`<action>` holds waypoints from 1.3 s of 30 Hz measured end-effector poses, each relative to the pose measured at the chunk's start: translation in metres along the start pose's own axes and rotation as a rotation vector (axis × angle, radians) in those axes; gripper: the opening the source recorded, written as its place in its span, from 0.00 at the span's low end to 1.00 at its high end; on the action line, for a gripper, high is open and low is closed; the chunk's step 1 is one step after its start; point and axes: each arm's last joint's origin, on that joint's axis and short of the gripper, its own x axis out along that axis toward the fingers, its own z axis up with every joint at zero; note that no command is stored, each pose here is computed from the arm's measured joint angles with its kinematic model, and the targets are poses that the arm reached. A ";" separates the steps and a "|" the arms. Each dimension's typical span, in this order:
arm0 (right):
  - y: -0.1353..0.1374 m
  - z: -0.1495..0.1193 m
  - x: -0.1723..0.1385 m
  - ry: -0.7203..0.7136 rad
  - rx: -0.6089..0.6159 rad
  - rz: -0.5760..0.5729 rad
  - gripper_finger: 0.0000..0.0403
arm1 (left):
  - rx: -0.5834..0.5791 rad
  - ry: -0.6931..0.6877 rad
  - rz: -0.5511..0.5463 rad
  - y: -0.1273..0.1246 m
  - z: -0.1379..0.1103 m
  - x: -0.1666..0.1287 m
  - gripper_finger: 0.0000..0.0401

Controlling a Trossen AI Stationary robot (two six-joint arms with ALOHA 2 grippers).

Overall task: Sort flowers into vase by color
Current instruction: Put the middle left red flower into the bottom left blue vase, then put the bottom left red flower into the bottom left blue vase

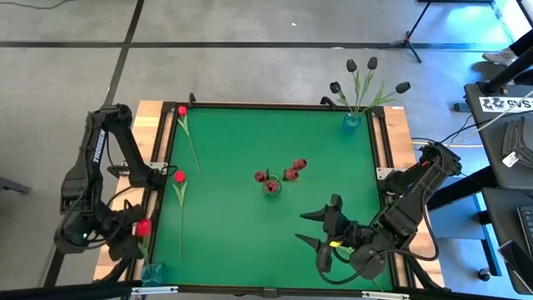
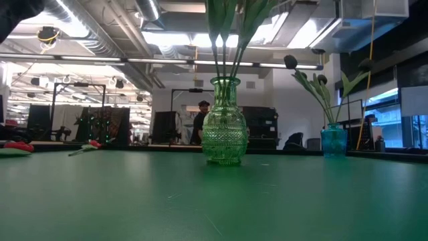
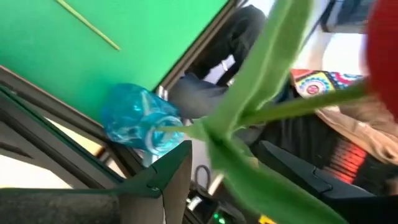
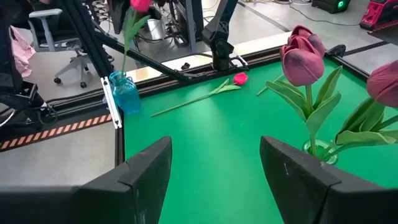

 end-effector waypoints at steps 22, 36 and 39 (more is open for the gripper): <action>0.001 -0.001 0.000 0.018 0.026 0.021 0.60 | -0.142 0.110 0.190 0.020 -0.025 0.003 0.44; 0.001 0.000 0.000 0.017 0.030 0.020 0.60 | -0.030 0.039 0.220 0.023 -0.023 -0.023 0.44; 0.001 0.000 0.000 0.013 0.031 0.015 0.60 | 0.038 -0.068 0.293 0.026 -0.011 -0.033 0.44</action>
